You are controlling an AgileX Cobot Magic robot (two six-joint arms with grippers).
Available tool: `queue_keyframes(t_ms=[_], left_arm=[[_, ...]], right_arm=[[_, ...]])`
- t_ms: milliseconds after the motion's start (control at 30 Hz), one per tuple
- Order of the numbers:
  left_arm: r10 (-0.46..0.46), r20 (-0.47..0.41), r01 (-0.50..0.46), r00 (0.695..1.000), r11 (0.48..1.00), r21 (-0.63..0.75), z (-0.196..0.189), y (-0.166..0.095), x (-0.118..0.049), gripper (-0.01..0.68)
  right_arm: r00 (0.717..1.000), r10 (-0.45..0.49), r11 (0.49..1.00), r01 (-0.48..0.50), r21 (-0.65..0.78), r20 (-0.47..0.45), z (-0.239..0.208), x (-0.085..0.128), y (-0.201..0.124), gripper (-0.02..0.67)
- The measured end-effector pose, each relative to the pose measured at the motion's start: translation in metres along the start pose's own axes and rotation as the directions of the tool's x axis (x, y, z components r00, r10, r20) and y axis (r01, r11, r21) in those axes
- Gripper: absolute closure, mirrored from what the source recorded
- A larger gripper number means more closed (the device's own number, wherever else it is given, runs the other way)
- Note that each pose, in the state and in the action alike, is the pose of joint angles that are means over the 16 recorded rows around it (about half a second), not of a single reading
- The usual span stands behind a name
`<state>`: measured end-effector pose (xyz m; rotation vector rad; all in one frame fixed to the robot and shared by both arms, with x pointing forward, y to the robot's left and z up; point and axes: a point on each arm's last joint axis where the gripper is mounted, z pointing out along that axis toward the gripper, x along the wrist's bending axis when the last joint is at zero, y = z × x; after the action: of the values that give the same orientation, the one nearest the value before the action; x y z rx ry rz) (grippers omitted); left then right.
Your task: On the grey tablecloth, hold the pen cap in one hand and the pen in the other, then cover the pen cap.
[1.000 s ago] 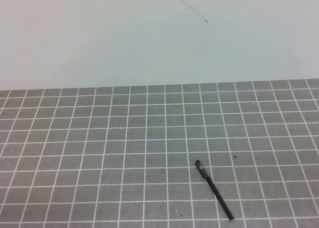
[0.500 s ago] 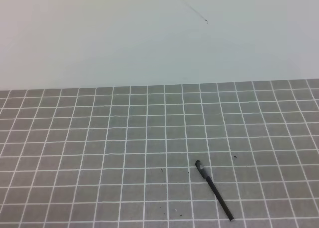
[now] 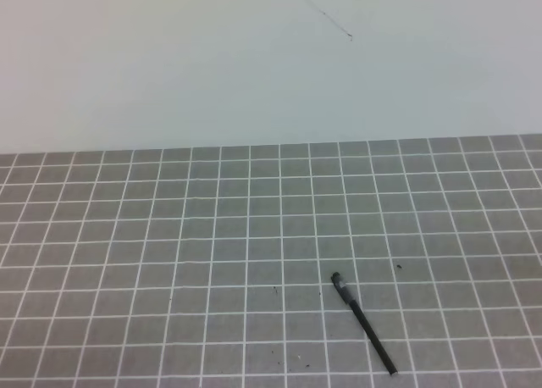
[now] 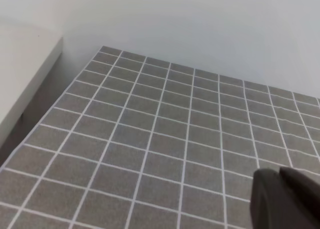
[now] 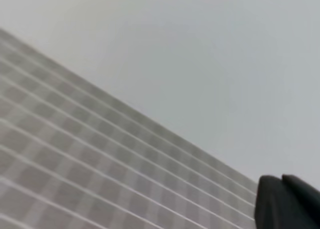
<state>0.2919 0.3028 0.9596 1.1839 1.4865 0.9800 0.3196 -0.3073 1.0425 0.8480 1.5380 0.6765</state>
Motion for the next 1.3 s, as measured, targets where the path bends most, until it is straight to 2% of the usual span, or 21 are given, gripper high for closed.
queue_keyframes(t_ms=[100, 200, 300, 400, 533, 700, 767, 867, 1033, 1300], left_arm=[[0.000, 0.000, 0.000, 1.000, 1.000, 0.000, 0.000, 0.000, 0.000, 0.674], [0.000, 0.000, 0.000, 1.000, 1.000, 0.000, 0.000, 0.000, 0.000, 0.674], [0.000, 0.000, 0.000, 1.000, 1.000, 0.000, 0.000, 0.000, 0.000, 0.674], [0.000, 0.000, 0.000, 1.000, 1.000, 0.000, 0.000, 0.000, 0.000, 0.674], [0.000, 0.000, 0.000, 1.000, 1.000, 0.000, 0.000, 0.000, 0.000, 0.674], [0.000, 0.000, 0.000, 1.000, 1.000, 0.000, 0.000, 0.000, 0.000, 0.674], [0.000, 0.000, 0.000, 1.000, 1.000, 0.000, 0.000, 0.000, 0.000, 0.674], [0.000, 0.000, 0.000, 1.000, 1.000, 0.000, 0.000, 0.000, 0.000, 0.674], [0.000, 0.000, 0.000, 1.000, 1.000, 0.000, 0.000, 0.000, 0.000, 0.674], [0.000, 0.000, 0.000, 1.000, 1.000, 0.001, 0.000, 0.000, 0.000, 0.674]], right_arm=[[0.993, 0.005, 0.999, -0.010, 0.039, 0.119, -0.008, -0.012, -0.006, 0.652], [0.974, 0.049, 0.996, -0.064, 0.057, 0.220, -0.017, -0.021, -0.012, 0.652], [0.946, 0.146, 0.986, -0.164, 0.036, 0.289, -0.025, -0.025, -0.016, 0.651], [0.909, 0.266, 0.961, -0.274, -0.020, 0.320, -0.031, -0.025, -0.020, 0.651], [0.862, 0.411, 0.912, -0.397, -0.109, 0.298, -0.033, -0.018, -0.023, 0.651], [0.813, 0.545, 0.837, -0.511, -0.194, 0.206, -0.030, -0.006, -0.025, 0.651], [0.807, 0.567, 0.820, -0.532, -0.212, 0.168, -0.028, 0.000, -0.025, 0.652], [0.813, 0.569, 0.815, -0.535, -0.224, 0.126, -0.026, 0.006, -0.026, 0.652], [0.817, 0.568, 0.810, -0.535, -0.240, 0.095, -0.024, 0.010, -0.027, 0.652], [0.792, 0.605, 0.778, -0.564, -0.278, 0.087, -0.023, 0.010, -0.028, 0.652]])
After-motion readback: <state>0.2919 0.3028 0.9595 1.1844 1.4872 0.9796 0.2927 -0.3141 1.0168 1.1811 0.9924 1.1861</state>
